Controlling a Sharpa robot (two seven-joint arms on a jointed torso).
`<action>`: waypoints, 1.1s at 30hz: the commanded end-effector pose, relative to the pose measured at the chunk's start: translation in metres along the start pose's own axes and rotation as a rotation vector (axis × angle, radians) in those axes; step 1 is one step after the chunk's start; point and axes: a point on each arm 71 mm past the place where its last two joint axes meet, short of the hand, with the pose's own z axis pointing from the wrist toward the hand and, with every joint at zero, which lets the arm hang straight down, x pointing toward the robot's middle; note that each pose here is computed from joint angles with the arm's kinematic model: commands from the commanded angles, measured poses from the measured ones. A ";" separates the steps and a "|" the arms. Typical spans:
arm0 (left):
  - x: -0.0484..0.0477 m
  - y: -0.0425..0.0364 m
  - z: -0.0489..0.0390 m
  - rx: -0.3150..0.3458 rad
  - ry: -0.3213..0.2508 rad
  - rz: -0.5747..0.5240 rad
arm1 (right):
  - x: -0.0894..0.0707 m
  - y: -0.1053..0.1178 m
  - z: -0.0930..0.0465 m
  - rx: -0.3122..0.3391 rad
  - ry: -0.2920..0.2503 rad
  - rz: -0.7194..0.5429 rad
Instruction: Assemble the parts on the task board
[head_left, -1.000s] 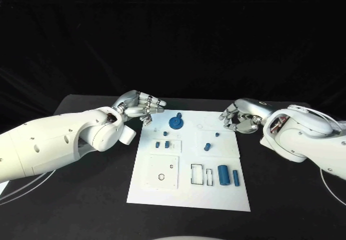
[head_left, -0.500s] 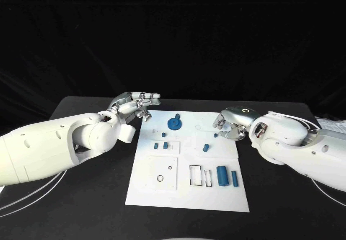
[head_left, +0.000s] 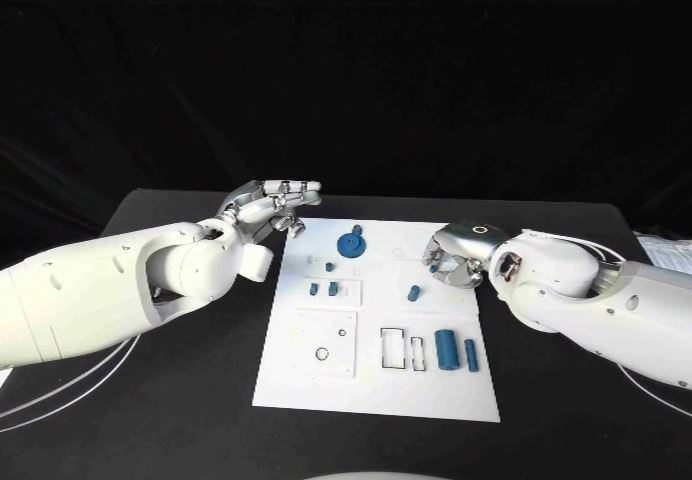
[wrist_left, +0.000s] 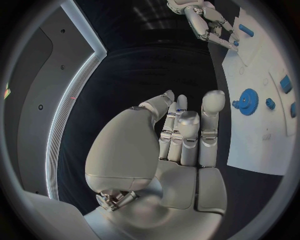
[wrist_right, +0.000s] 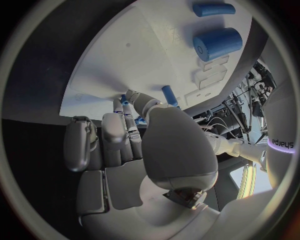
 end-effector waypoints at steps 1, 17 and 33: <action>0.0027 -0.0010 0.0002 0.011 0.023 -0.017 | 0.006 0.002 0.001 -0.007 0.043 -0.024; 0.0033 -0.0004 -0.0003 0.001 0.034 -0.016 | 0.008 0.003 0.002 -0.003 0.031 -0.043; 0.0046 -0.0004 -0.0010 -0.002 0.048 -0.013 | 0.000 0.006 -0.001 0.001 -0.105 -0.032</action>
